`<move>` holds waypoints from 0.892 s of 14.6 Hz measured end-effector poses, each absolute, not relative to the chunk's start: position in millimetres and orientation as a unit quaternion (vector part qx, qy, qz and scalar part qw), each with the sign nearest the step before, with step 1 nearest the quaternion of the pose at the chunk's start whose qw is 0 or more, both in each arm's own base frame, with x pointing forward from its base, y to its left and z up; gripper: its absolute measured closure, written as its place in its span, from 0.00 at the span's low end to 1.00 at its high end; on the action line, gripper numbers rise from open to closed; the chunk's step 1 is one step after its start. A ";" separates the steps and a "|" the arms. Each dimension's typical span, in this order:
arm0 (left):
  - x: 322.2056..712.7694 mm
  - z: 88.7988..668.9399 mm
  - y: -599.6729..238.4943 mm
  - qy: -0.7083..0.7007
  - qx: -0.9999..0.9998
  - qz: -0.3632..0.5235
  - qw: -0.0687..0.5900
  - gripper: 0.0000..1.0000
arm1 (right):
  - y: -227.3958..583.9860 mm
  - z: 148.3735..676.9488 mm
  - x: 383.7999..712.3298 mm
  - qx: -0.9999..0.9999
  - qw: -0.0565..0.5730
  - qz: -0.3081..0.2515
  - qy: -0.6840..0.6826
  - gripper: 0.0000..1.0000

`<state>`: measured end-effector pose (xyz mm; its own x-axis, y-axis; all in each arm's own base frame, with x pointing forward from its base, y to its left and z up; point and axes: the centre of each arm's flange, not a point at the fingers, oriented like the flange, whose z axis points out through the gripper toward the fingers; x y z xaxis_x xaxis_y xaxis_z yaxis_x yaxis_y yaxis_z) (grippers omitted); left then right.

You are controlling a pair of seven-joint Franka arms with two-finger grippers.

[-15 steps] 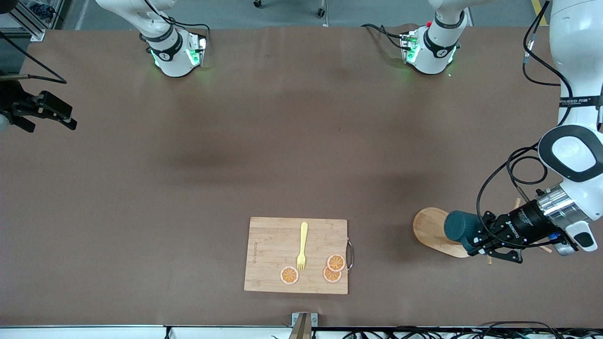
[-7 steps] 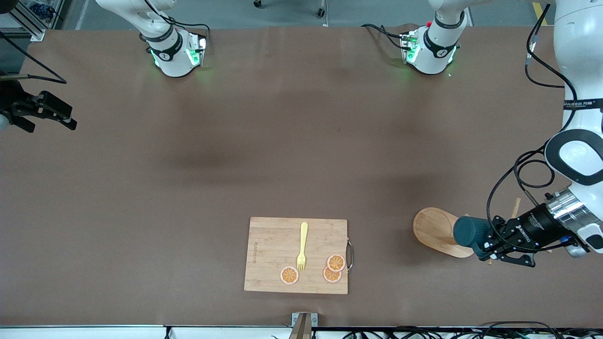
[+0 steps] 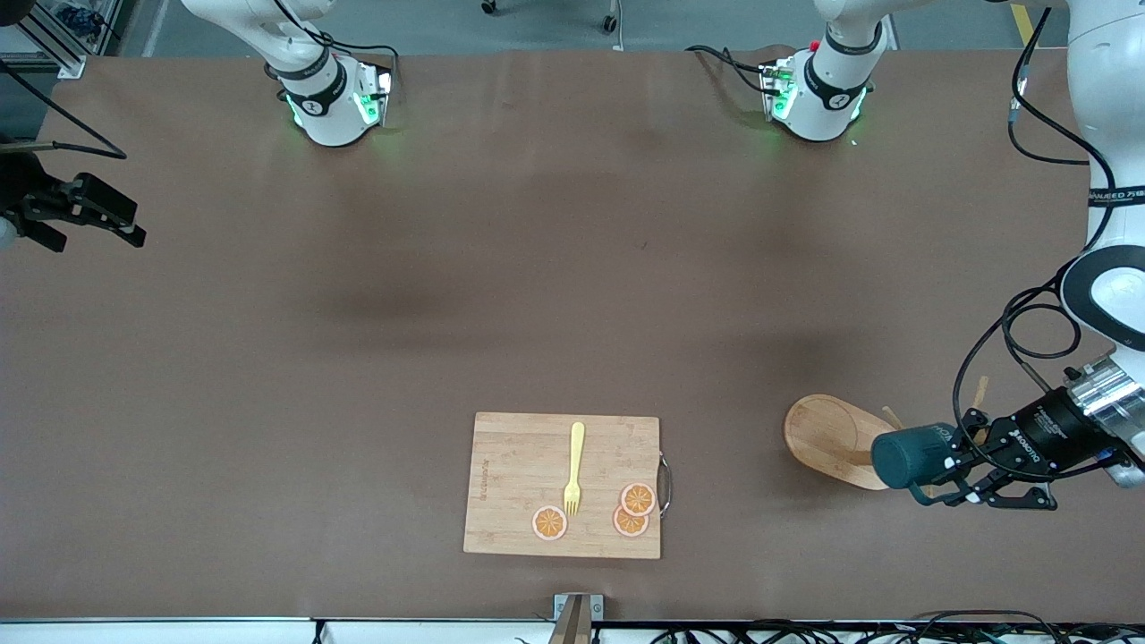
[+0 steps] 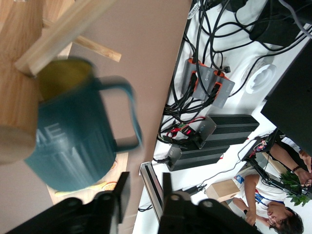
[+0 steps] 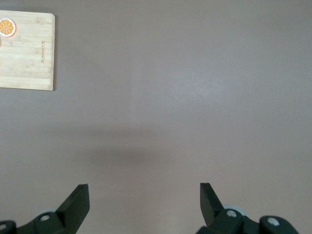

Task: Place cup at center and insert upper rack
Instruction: 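Open the left gripper and withdraw it from the mug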

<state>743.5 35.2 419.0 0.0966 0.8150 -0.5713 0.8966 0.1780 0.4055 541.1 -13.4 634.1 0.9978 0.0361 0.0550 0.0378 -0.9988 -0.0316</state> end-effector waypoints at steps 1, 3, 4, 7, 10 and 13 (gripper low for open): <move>744.2 424.3 35.2 0.669 0.639 -0.051 0.377 0.52 | -13.6 634.1 541.1 -0.999 0.016 -0.027 -0.018 0.00; 744.2 443.5 35.8 0.664 0.640 -0.039 0.386 0.31 | -14.8 634.3 540.9 -0.999 0.016 -0.027 -0.017 0.00; 742.7 457.7 35.6 0.660 0.641 -0.031 0.391 0.22 | -15.8 634.4 540.8 -0.999 0.016 -0.027 -0.016 0.00; 728.9 513.0 29.0 0.641 0.652 -0.015 0.403 0.00 | -18.1 634.6 540.6 -0.999 0.016 -0.028 -0.014 0.00; 698.3 568.0 19.8 0.603 0.713 -0.008 0.357 0.00 | -18.2 634.7 540.4 -0.999 0.016 -0.028 -0.014 0.00; 655.9 621.5 7.8 0.535 0.793 0.011 0.291 0.00 | -18.6 634.7 540.3 -0.999 0.016 -0.028 -0.014 0.00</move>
